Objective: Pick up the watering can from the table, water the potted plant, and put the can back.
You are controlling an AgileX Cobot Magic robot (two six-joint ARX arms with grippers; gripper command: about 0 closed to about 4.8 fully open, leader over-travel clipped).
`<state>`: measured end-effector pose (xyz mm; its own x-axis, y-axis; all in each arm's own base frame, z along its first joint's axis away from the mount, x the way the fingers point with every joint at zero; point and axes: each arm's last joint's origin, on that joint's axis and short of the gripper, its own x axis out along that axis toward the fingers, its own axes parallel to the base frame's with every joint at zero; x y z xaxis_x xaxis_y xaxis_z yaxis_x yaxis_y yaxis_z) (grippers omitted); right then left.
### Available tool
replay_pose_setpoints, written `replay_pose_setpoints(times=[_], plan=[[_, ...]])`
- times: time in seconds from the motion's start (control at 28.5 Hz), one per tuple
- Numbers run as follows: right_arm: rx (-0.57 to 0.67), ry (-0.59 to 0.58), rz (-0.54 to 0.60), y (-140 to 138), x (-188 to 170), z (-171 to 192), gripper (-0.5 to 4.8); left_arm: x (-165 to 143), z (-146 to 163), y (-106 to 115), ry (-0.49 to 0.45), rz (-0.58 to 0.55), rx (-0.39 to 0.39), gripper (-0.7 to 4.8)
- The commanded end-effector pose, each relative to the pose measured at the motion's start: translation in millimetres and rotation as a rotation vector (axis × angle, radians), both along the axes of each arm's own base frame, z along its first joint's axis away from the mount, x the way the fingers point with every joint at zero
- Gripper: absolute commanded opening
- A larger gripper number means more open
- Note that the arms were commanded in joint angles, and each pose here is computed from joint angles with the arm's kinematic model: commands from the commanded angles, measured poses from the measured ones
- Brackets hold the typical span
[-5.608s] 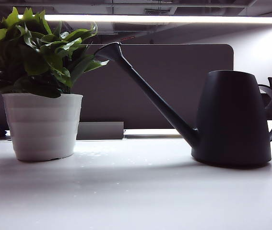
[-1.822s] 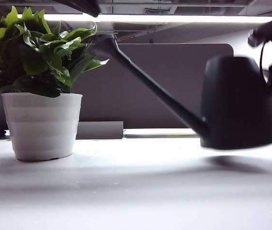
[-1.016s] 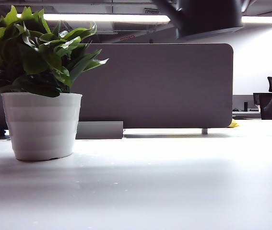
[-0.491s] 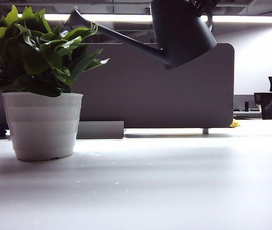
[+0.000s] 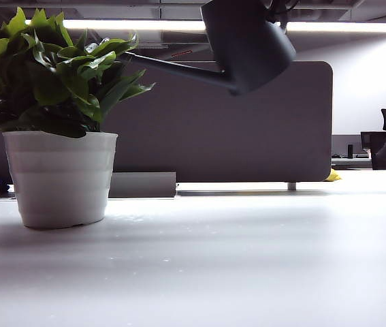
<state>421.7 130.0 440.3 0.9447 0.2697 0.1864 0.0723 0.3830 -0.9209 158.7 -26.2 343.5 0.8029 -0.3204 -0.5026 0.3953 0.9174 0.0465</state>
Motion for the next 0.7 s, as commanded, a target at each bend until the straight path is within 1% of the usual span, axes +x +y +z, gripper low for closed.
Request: replay_pose_setpoints(times=[0.04, 0.11, 0.21, 0.25, 0.46, 0.56, 0.67, 0.7], plan=[[0.021, -0.177, 0.024, 0.3, -11.6, 26.9, -0.05, -2.1, -0.1, -1.2, 0.017, 0.0, 0.009, -0.06], [-0.017, -0.197, 0.023, 1.1, -12.0, 27.5, -0.05, -2.2, -0.2, -0.7, 0.017, 0.017, 0.019, -0.06], [-0.074, -0.23, 0.043, 4.4, -14.3, 30.9, -0.05, -2.6, -0.5, -2.8, 0.02, 0.002, 0.019, -0.06], [-0.093, -0.262, 0.065, 6.4, -15.5, 32.6, -0.05, -2.7, -0.4, -3.8, 0.018, 0.001, 0.023, -0.06], [-0.105, -0.314, 0.063, 10.1, -17.3, 35.3, -0.05, -3.6, -1.0, -7.1, 0.024, -0.011, 0.031, -0.06], [-0.144, -0.327, 0.05, 10.2, -17.3, 35.3, -0.05, -4.3, -2.3, -7.0, 0.038, -0.012, 0.033, -0.06], [-0.144, -0.328, 0.05, 10.2, -17.4, 35.3, -0.06, -3.9, -2.5, -4.8, 0.034, 0.054, 0.074, -0.06], [-0.147, -0.329, 0.048, 10.1, -17.4, 35.3, -0.05, -3.8, -2.4, -4.8, 0.032, 0.057, 0.076, -0.06]])
